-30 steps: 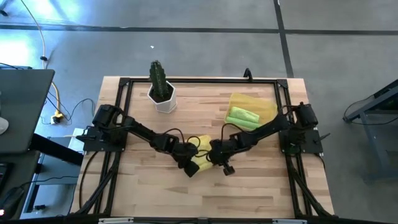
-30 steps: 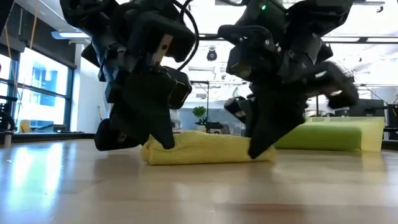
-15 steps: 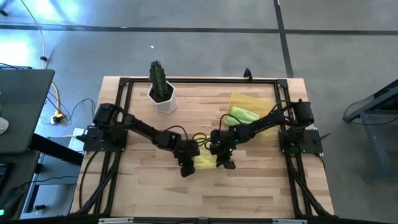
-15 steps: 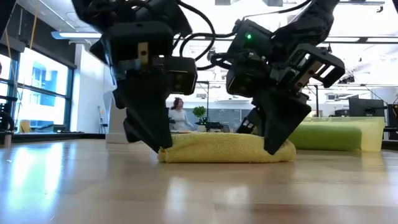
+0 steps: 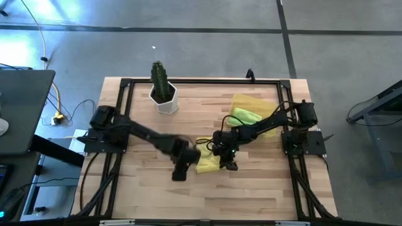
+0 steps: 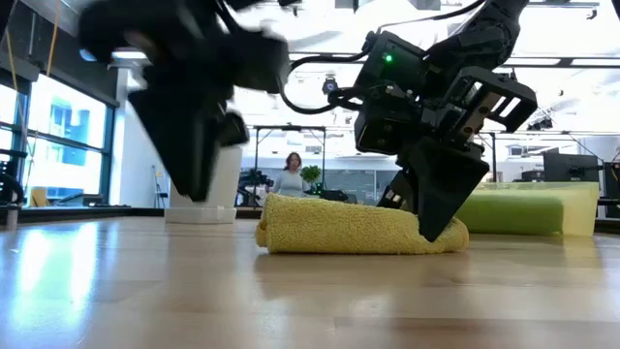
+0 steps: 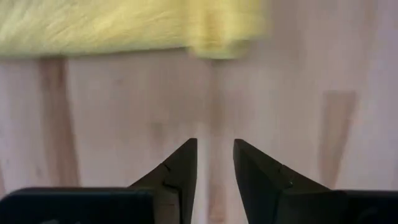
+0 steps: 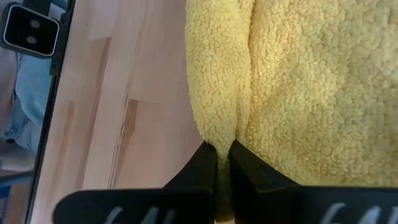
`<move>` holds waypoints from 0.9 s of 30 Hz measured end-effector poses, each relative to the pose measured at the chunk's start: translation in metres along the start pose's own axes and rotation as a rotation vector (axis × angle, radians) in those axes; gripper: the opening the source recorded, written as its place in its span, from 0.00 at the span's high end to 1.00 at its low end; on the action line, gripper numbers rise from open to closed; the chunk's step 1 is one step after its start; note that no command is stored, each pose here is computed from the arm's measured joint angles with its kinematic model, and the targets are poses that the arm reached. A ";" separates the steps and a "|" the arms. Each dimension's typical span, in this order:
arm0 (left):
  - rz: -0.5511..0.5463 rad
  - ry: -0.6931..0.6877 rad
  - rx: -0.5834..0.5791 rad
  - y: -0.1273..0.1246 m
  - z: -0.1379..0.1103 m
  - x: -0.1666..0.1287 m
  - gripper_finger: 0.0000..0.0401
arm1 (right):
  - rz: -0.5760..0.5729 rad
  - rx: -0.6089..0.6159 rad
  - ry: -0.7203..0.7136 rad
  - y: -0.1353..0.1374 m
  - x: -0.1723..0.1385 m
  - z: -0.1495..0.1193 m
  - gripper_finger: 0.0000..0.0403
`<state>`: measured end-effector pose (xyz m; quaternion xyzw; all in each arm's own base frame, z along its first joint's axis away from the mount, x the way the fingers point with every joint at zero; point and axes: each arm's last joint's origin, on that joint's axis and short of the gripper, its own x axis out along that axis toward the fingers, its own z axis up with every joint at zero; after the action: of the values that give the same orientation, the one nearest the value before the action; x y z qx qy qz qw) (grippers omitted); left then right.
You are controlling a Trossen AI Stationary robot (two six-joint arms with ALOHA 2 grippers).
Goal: Roll microfiber towels into tight, uniform cylinder then place into a basket
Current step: Roll the yellow microfiber cloth
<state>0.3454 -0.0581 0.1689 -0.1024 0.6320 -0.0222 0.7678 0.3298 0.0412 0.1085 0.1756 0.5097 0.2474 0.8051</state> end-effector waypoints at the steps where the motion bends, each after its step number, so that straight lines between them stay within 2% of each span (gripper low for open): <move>1: 0.028 -0.018 0.039 -0.008 -0.002 -0.003 0.76 | 0.000 0.008 0.000 0.000 0.000 0.000 0.99; 4: 0.204 -0.065 0.107 -0.026 -0.015 -0.015 0.77 | -0.001 0.015 0.001 0.000 0.000 0.000 0.99; 7: 0.374 -0.154 0.097 -0.040 -0.028 -0.038 0.78 | -0.002 0.022 -0.005 0.000 0.000 0.001 0.99; 9: 0.415 -0.236 0.102 -0.050 -0.036 -0.055 0.79 | -0.001 0.034 -0.009 0.000 0.000 0.001 0.99; 11: 0.431 -0.272 0.135 -0.055 -0.055 -0.074 0.80 | -0.002 0.036 -0.016 0.000 0.000 0.002 0.99; 13: 0.412 -0.339 0.150 -0.056 -0.072 -0.091 0.82 | 0.000 0.039 -0.022 0.000 0.000 0.002 0.99; 15: 0.425 -0.388 0.140 -0.045 -0.097 -0.106 0.84 | -0.010 0.043 -0.040 -0.001 -0.001 0.004 0.99; 19: 0.431 -0.591 0.000 -0.011 -0.142 -0.119 0.89 | -0.017 0.054 -0.069 -0.001 -0.001 0.007 0.99; 22: 0.343 -0.836 -0.102 0.010 -0.157 -0.107 0.91 | -0.017 0.069 -0.084 -0.003 -0.002 0.009 0.99; 24: 0.283 -0.949 -0.088 0.019 -0.162 -0.085 0.93 | -0.016 0.080 -0.094 -0.003 -0.002 0.010 0.99; 27: 0.180 -1.121 -0.003 0.026 -0.164 -0.061 0.93 | -0.021 0.090 -0.123 -0.003 -0.003 0.013 0.99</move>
<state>0.1709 -0.0440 0.1933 -0.0453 0.1342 0.1021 0.9846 0.3410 0.0372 0.1143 0.2212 0.4715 0.2047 0.8288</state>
